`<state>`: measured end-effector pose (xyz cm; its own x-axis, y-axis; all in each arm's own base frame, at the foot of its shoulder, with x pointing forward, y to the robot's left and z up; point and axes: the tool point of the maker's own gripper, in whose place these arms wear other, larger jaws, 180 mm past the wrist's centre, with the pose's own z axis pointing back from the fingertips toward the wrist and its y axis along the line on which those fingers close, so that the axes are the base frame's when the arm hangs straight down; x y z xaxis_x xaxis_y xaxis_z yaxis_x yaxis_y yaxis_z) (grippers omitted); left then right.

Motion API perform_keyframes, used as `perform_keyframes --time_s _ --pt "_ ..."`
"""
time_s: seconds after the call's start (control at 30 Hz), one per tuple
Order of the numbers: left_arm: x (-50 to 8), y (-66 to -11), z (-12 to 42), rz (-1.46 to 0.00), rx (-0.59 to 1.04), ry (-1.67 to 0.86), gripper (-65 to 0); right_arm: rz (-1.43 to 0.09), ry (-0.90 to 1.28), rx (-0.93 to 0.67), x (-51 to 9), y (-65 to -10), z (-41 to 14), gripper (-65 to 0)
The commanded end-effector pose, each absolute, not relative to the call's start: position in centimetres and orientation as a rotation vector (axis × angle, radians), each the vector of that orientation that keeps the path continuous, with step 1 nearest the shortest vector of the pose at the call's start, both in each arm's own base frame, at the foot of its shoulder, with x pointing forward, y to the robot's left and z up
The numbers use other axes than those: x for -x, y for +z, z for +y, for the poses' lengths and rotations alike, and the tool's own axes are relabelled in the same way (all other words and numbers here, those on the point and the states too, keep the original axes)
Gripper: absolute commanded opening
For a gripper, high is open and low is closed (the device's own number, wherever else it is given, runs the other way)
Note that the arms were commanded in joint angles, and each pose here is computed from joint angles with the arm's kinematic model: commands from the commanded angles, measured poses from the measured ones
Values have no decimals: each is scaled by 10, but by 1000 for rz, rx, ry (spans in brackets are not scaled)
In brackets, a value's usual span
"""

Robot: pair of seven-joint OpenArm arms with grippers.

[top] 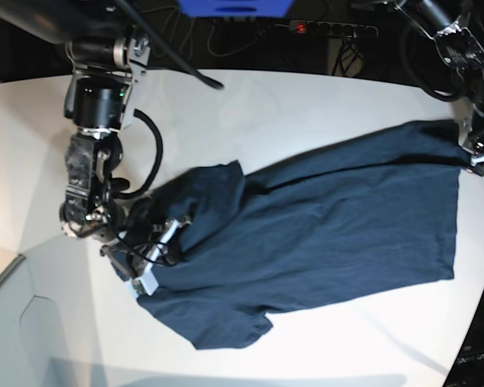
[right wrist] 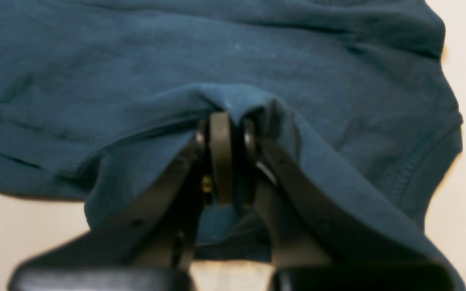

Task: Layout the t-shirt on the table in an organized manner, then fold the t-shirt properly
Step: 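Pull the right gripper's corner further out, dragging the sleeve side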

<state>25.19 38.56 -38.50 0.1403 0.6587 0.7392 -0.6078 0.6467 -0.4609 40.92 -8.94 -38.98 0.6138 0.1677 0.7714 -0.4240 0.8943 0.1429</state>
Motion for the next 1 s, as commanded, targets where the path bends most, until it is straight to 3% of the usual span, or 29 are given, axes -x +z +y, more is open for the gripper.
perform_keyframes --time_s 0.0,0.1,0.23,0.43,0.63,0.97 --pt "-258 -369 395 -1155 40 903 -466 -918 340 -326 -425 -368 -93 -550" --pt "-258 -369 395 -1155 39 903 -387 -920 339 -323 -425 -368 -94 -444" --pt "-256 -366 396 -1160 37 903 -384 -954 328 -275 -429 -356 -116 -355" --pt "-237 -389 392 -1095 28 916 -379 -1006 236 -214 -421 -346 -155 -348" --pt "-220 -435 383 -974 68 984 -379 -913 198 -204 -415 -377 -185 -344" --pt "-223 -440 380 -960 76 981 -379 -943 165 -239 -425 -391 -199 -344"
